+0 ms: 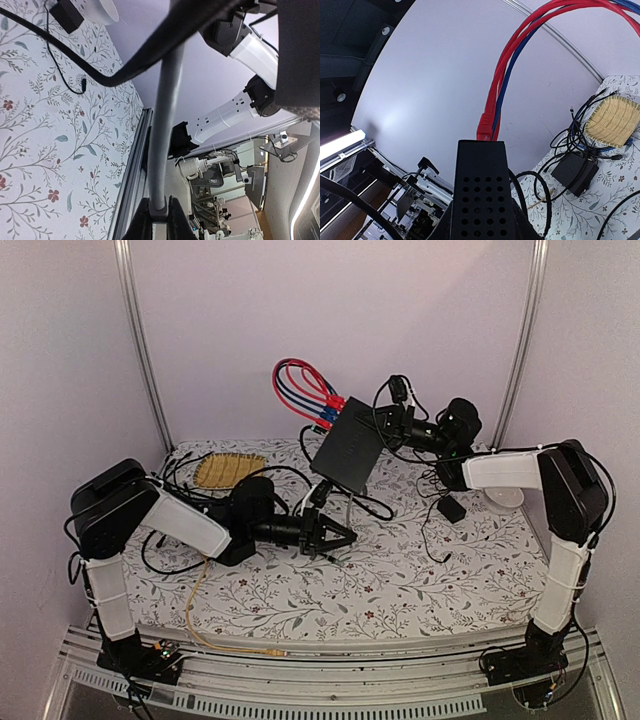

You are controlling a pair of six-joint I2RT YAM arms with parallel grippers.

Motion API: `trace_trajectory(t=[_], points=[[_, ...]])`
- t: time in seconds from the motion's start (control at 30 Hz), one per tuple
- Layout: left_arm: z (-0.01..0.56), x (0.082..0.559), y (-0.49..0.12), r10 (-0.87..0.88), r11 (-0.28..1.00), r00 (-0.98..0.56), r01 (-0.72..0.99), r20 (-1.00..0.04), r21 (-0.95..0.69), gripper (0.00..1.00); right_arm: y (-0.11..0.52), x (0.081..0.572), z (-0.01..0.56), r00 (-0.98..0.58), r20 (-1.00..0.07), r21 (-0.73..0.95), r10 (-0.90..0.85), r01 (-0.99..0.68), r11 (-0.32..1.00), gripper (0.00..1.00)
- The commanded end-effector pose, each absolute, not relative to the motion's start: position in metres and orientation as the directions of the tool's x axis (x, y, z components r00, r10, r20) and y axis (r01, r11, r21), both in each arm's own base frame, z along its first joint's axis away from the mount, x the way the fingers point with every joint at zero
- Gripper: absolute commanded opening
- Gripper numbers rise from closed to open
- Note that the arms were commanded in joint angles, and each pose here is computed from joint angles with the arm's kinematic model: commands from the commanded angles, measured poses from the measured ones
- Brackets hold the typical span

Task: Pull the plug from the switch port
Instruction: Place the connector at the corner of the board.

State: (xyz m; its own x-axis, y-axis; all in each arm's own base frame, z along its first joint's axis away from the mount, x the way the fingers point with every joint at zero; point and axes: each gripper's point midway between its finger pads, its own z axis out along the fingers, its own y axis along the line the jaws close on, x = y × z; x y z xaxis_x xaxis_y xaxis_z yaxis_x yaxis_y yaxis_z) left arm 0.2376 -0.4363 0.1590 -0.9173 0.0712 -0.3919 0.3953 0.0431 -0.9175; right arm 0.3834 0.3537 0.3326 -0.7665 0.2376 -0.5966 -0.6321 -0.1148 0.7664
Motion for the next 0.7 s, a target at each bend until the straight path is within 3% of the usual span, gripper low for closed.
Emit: trace_trajectory(t=[0.0,0.23,0.43,0.67], points=[[0.179,0.207,-0.435,0.210,-0.109,-0.850,0.471,-0.483,-0.876,0.00,0.347,0.384,0.377,-0.660,-0.676,0.655,0.328,-0.742,-0.144,0.01],[0.166,0.192,-0.431,0.264,-0.162,-0.853,0.420,-0.450,-0.893,0.00,0.345,0.386,0.377,-0.657,-0.677,0.654,0.332,-0.744,-0.139,0.01],[0.149,0.194,-0.420,0.242,-0.102,-0.869,0.420,-0.431,-0.902,0.00,0.340,0.389,0.380,-0.647,-0.679,0.648,0.346,-0.750,-0.132,0.01],[0.175,0.190,-0.407,0.202,-0.119,-0.845,0.481,-0.495,-0.869,0.00,0.330,0.400,0.382,-0.635,-0.675,0.648,0.377,-0.754,-0.109,0.01]])
